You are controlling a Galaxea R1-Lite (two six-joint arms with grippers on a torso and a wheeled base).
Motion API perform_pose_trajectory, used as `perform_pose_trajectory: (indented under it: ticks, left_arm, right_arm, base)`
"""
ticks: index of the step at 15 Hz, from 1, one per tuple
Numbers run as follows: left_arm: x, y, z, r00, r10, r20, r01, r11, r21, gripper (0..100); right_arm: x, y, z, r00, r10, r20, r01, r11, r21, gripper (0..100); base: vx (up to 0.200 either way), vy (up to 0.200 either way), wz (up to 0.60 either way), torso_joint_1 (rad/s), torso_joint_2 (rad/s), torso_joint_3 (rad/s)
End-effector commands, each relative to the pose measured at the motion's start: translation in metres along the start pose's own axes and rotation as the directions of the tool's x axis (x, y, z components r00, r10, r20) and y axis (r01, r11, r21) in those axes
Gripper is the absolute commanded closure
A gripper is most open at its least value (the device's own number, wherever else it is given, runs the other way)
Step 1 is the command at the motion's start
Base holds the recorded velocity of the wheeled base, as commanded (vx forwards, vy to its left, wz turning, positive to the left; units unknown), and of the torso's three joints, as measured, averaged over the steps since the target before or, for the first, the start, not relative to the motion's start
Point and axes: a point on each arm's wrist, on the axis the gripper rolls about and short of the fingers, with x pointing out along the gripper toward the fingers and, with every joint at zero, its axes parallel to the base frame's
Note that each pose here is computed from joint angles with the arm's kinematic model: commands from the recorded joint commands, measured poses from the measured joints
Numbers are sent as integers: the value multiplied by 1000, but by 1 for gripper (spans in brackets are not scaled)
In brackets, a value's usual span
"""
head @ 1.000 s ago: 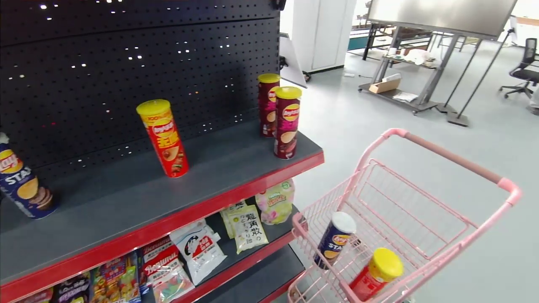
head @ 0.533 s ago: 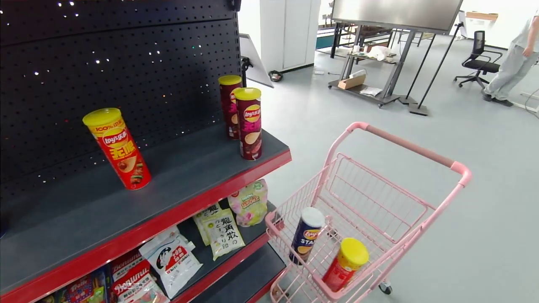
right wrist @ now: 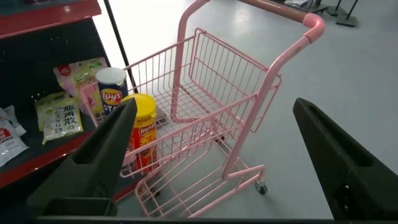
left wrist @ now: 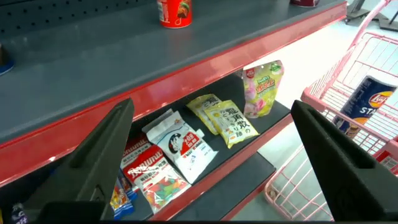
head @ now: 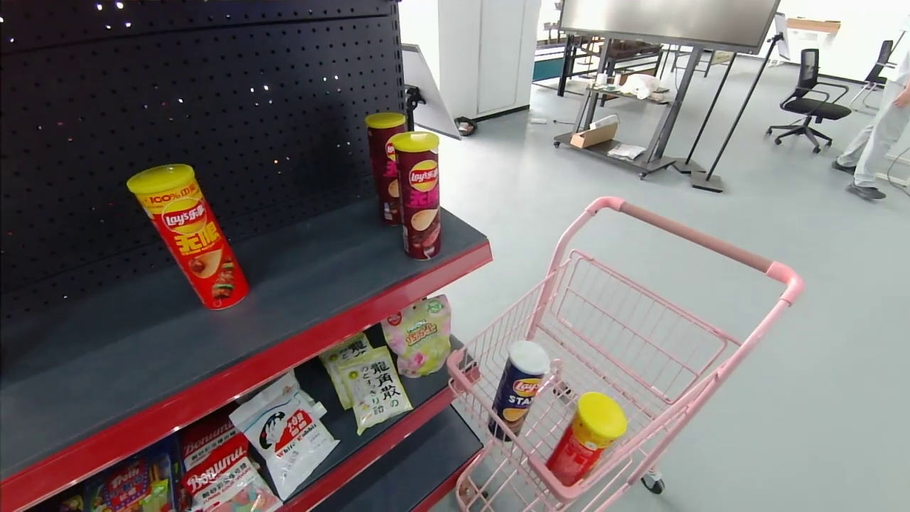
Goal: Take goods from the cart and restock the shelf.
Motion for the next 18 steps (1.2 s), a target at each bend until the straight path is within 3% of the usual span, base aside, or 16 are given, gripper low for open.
perform_pose_trajectory:
  ticks: [1, 18]
  left_arm:
    - [0, 0, 0, 1000, 1, 1, -1, 1000, 0, 0]
    - [0, 0, 0, 1000, 0, 1, 0, 1000, 0, 0]
  right_arm:
    - [0, 0, 0, 1000, 1, 0, -1, 1000, -1, 0]
    - [0, 0, 0, 1000, -1, -3, 1, 1000, -2, 0]
  base:
    - [0, 0, 0, -144, 334, 188]
    - [0, 0, 0, -147, 384, 233]
